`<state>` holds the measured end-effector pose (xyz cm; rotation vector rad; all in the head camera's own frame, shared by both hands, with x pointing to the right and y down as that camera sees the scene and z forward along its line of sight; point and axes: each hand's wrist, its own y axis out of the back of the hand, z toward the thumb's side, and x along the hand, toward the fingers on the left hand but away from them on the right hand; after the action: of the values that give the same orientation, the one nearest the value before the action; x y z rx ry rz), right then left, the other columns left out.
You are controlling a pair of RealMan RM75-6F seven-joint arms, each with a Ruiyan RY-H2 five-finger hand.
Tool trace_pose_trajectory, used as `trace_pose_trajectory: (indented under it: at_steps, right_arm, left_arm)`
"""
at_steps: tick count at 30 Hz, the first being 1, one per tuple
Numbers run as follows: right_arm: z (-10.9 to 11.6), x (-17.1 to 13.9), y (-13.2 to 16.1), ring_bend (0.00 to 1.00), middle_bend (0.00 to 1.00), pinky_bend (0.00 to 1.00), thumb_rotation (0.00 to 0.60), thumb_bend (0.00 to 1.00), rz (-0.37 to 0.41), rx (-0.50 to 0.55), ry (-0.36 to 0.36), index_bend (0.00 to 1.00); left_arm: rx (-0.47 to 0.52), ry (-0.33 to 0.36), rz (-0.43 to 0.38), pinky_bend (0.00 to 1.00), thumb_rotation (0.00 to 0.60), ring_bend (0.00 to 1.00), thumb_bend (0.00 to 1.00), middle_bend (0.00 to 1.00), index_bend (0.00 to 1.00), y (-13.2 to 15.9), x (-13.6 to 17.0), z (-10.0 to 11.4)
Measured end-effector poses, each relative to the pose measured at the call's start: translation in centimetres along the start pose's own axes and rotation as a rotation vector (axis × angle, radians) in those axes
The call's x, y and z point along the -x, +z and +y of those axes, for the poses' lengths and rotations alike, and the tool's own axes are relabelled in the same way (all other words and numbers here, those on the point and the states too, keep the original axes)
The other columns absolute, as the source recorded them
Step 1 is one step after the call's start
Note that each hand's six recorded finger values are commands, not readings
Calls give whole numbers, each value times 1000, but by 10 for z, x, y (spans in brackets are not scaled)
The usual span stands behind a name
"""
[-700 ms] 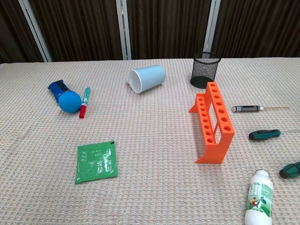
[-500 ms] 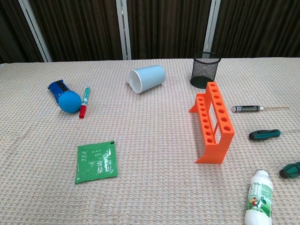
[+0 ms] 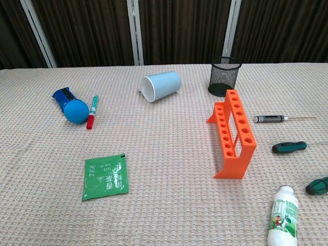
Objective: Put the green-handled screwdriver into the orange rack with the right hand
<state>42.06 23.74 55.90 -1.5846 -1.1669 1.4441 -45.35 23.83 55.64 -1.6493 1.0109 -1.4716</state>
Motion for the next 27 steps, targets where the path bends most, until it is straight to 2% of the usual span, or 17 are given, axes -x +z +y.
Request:
trace_pose_trajectory:
  at_steps: [6, 16, 27]
  right_arm:
    - [0, 1, 1, 0, 59, 0, 600, 173, -1, -1, 1, 132]
    - [2, 9, 9, 0, 98, 0, 600, 176, 20, -4, -12, 217]
    - [-2, 44, 35, 0, 108, 0, 600, 175, 92, 1, 48, 324]
  left_arm:
    - [-3, 6, -7, 0, 600, 0, 43, 0, 50, 1, -2, 2]
    - [-5, 16, -25, 0, 600, 0, 44, 0, 50, 5, -7, 7]
    - [-18, 26, -49, 0, 600, 0, 42, 0, 51, 9, -13, 16]
